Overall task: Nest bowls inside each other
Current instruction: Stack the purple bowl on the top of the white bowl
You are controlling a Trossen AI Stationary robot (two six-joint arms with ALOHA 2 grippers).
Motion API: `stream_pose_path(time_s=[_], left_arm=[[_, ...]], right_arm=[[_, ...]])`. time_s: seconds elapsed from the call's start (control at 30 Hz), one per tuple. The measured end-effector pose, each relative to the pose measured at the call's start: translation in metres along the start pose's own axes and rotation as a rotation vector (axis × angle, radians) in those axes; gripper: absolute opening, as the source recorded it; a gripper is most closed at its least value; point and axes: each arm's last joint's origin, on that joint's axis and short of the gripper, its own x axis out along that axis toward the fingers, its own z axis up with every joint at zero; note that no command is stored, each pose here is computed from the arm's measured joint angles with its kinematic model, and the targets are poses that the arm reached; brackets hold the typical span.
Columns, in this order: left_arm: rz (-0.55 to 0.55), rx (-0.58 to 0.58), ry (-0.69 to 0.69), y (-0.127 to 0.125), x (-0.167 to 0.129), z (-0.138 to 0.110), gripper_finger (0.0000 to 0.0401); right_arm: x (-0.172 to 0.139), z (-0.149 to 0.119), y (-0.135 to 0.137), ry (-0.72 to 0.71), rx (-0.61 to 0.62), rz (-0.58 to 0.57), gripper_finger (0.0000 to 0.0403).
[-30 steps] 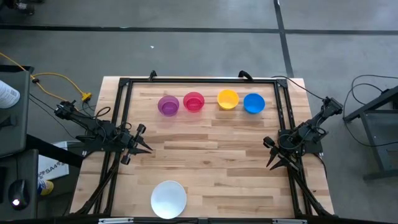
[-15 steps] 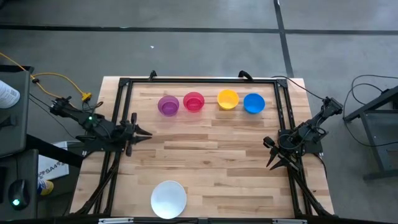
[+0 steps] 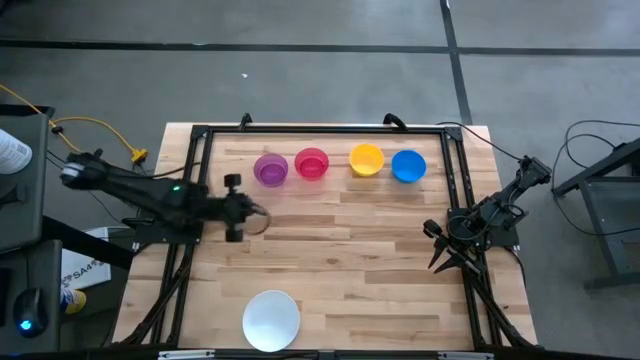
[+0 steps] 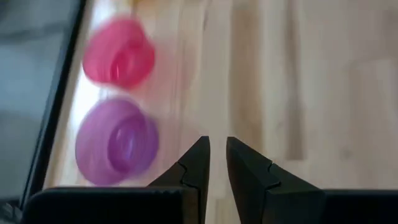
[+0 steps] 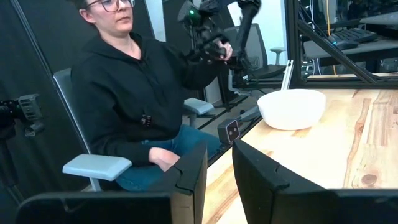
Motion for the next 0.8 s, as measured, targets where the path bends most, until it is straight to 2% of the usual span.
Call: stream_pose_path(time_s=[0.1, 0.17, 0.4, 0.6, 0.8], left_arm=[[0.001, -0.059, 0.121, 0.017, 0.025, -0.001, 0.0051], [-0.026, -0.103, 0.148, 0.030, 0.037, 0.000, 0.0051], [-0.139, -0.170, 0.091, 0.066, 0.051, -0.002, 0.0051], [-0.114, -0.123, 0.108, 0.078, 0.053, -0.008, 0.0051], [-0.112, -0.173, 0.187, 0.088, 0.065, -0.016, 0.0051]], right_arm=[[0.000, 0.000, 0.000, 0.000, 0.000, 0.000, 0.0071], [0.000, 0.000, 0.000, 0.000, 0.000, 0.000, 0.0071], [0.000, 0.000, 0.000, 0.000, 0.000, 0.000, 0.0071], [0.000, 0.000, 0.000, 0.000, 0.000, 0.000, 0.0071], [0.000, 0.000, 0.000, 0.000, 0.000, -0.001, 0.0071]])
